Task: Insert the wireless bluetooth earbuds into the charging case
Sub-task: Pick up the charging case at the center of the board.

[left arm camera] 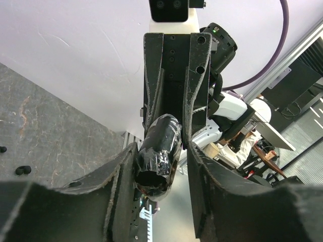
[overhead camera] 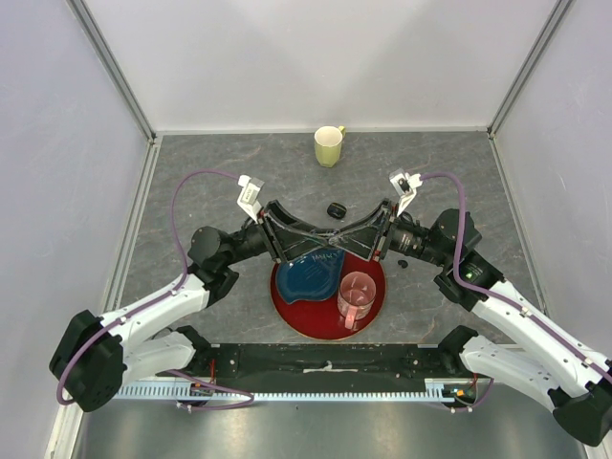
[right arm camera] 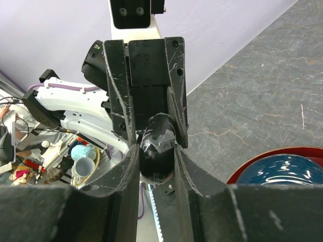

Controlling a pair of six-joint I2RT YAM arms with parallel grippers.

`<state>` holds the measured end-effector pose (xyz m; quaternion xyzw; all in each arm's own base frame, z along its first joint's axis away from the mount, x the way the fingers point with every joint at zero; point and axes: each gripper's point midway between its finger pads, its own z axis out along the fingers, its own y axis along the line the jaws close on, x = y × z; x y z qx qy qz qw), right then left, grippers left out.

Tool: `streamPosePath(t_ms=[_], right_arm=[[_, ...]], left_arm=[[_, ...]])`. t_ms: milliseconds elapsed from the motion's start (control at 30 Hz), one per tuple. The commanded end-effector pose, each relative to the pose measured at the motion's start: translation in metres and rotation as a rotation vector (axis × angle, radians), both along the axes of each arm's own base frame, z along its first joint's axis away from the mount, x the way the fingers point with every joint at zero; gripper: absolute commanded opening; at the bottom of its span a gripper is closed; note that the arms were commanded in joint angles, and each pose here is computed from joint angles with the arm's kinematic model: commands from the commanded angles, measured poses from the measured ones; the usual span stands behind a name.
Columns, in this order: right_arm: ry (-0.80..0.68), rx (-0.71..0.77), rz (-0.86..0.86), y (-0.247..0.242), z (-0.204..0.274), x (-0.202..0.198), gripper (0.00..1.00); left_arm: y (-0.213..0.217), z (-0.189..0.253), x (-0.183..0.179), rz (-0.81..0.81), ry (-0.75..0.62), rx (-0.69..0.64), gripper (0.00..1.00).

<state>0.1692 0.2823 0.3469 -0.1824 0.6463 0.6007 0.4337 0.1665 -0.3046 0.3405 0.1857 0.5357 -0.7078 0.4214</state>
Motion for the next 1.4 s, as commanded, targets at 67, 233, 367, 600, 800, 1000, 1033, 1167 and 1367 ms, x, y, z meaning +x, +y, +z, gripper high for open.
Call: streamPosePath(t_ms=[67,233,367,600,800,1000,1033,1167,1367], right_arm=[[-0.051,0.037,-0.014,-0.003,0.013,0.000,0.01],[-0.051,0.036,-0.016,-0.004,0.013,0.000,0.01],[-0.038,0.030,-0.026,-0.004,0.009,0.002,0.07],[-0.003,0.044,-0.069,-0.007,0.019,0.007,0.58],[0.033,0.067,-0.160,-0.018,0.036,0.015,0.83],[0.204,0.023,-0.254,-0.022,0.026,0.030,0.87],[0.246,0.001,-0.258,-0.020,0.021,0.032,0.88],[0.355,0.009,-0.190,-0.008,0.020,0.027,0.88],[0.515,-0.004,-0.078,0.012,0.013,0.022,0.88]], left_arm=[[-0.002,0.015,-0.003,-0.002,-0.077,-0.014,0.38],[-0.004,0.011,-0.003,-0.008,-0.070,0.002,0.26],[-0.005,0.009,-0.003,-0.008,-0.077,0.008,0.02],[-0.004,0.005,-0.001,0.029,-0.137,0.061,0.02],[0.006,-0.004,0.013,0.176,-0.239,0.125,0.02],[0.020,-0.001,0.016,0.283,-0.407,0.175,0.02],[0.022,-0.001,0.016,0.290,-0.426,0.179,0.02],[0.029,0.005,0.014,0.334,-0.560,0.196,0.02],[0.031,0.003,0.019,0.359,-0.628,0.260,0.02]])
